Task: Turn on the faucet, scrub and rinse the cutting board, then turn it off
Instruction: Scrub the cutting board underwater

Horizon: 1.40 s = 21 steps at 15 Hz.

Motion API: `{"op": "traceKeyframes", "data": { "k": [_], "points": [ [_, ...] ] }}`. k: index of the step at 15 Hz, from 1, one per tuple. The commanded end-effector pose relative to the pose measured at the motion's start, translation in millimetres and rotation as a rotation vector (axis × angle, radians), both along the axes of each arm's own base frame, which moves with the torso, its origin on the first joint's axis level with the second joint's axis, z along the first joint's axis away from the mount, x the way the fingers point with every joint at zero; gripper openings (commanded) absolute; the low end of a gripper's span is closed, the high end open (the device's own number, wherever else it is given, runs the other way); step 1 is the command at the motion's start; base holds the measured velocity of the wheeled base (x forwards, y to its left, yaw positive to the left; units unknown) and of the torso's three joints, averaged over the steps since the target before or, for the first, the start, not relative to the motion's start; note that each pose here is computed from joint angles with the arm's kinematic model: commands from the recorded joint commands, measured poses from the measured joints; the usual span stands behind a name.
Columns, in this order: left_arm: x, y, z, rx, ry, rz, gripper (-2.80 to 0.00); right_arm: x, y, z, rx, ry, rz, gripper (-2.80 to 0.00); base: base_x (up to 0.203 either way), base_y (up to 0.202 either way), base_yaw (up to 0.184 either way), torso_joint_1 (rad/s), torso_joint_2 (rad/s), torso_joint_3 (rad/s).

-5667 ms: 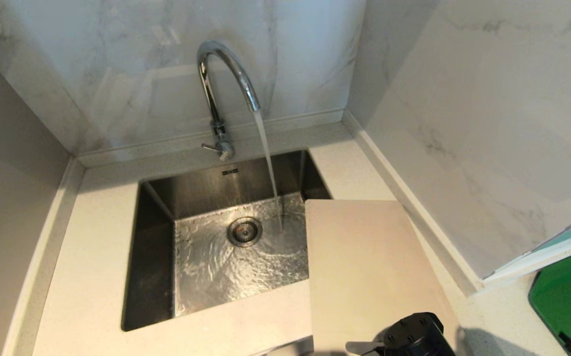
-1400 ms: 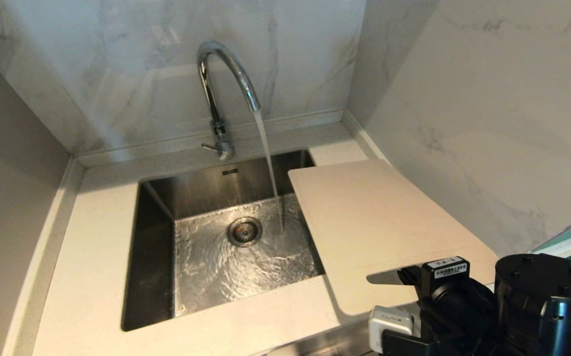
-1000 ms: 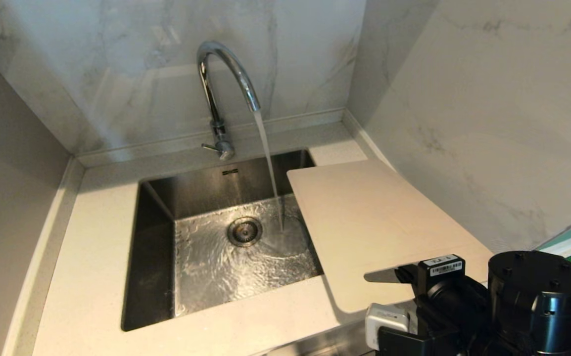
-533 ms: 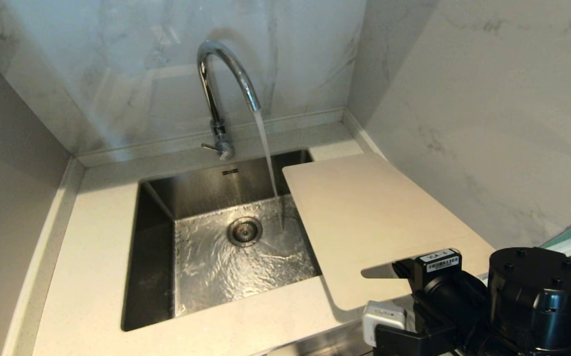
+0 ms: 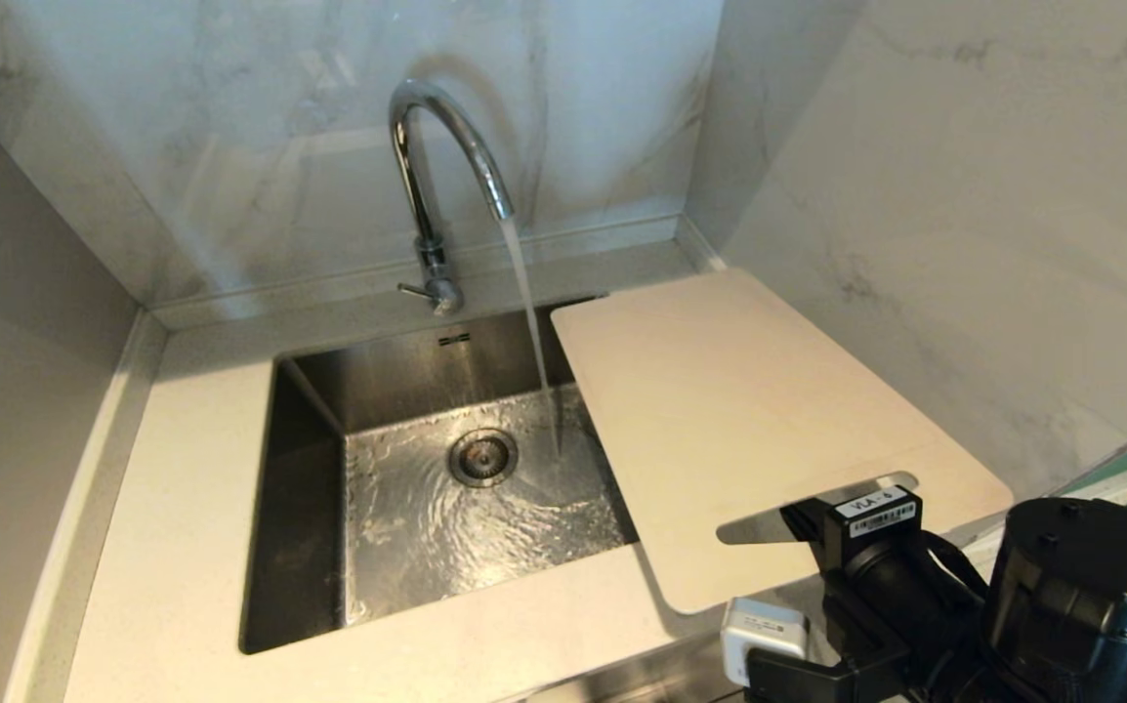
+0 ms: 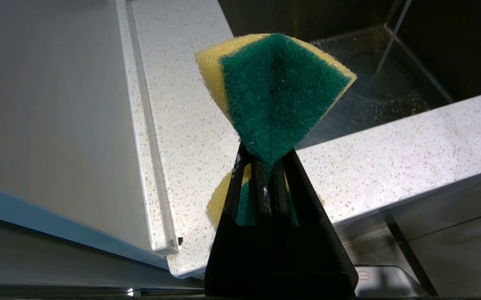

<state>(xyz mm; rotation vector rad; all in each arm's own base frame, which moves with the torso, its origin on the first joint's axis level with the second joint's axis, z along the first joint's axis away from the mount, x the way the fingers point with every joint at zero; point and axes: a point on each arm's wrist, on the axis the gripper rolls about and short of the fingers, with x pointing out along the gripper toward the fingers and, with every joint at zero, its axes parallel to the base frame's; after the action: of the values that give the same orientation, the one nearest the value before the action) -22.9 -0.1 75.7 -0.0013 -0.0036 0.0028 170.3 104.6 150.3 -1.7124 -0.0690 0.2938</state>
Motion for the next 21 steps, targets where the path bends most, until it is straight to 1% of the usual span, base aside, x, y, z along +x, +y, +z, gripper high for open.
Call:
{"op": "traceKeyframes", "data": {
  "k": [1, 8, 9, 11, 13, 14, 16, 20, 21],
  "points": [
    [0, 0, 0, 0.0, -0.001, 0.0, -2.8, -1, -1, -2, -0.011, 0.0, 0.0, -2.8, 0.0, 0.0, 0.0, 0.0, 0.0, 0.0],
    [0, 0, 0, 0.0, -0.001, 0.0, -2.8, 3, 2, -3, -0.019, 0.005, 0.0, -2.8, 0.0, 0.0, 0.0, 0.0, 0.0, 0.0],
    [0, 0, 0, 0.0, -0.001, 0.0, -2.8, 3, 2, -2, -0.031, -0.005, 0.003, -2.8, 0.0, 0.0, 0.0, 0.0, 0.0, 0.0],
    [0, 0, 0, 0.0, -0.001, 0.0, -2.8, 5, 3, 2, -0.072, -0.063, 0.012, -2.8, 0.0, 0.0, 0.0, 0.0, 0.0, 0.0],
    [0, 0, 0, 0.0, -0.001, 0.0, -2.8, 7, 5, 6, -0.086, -0.118, 0.014, -2.8, 0.0, 0.0, 0.0, 0.0, 0.0, 0.0],
    [0, 0, 0, 0.0, -0.001, 0.0, -2.8, 7, 5, 7, -0.11, -0.137, 0.016, -2.8, 0.0, 0.0, 0.0, 0.0, 0.0, 0.0],
    [0, 0, 0, 0.0, -0.001, 0.0, -2.8, 7, 5, 11, -0.133, -0.171, 0.019, -2.8, 0.0, 0.0, 0.0, 0.0, 0.0, 0.0],
    [0, 0, 0, 0.0, -0.001, 0.0, -2.8, 12, 9, 13, -0.122, -0.175, 0.029, -2.8, 0.0, 0.0, 0.0, 0.0, 0.0, 0.0],
    [0, 0, 0, 0.0, -0.001, 0.0, -2.8, 13, 10, 14, -0.115, -0.181, 0.055, -2.8, 0.0, 0.0, 0.0, 0.0, 0.0, 0.0]
  ]
}}
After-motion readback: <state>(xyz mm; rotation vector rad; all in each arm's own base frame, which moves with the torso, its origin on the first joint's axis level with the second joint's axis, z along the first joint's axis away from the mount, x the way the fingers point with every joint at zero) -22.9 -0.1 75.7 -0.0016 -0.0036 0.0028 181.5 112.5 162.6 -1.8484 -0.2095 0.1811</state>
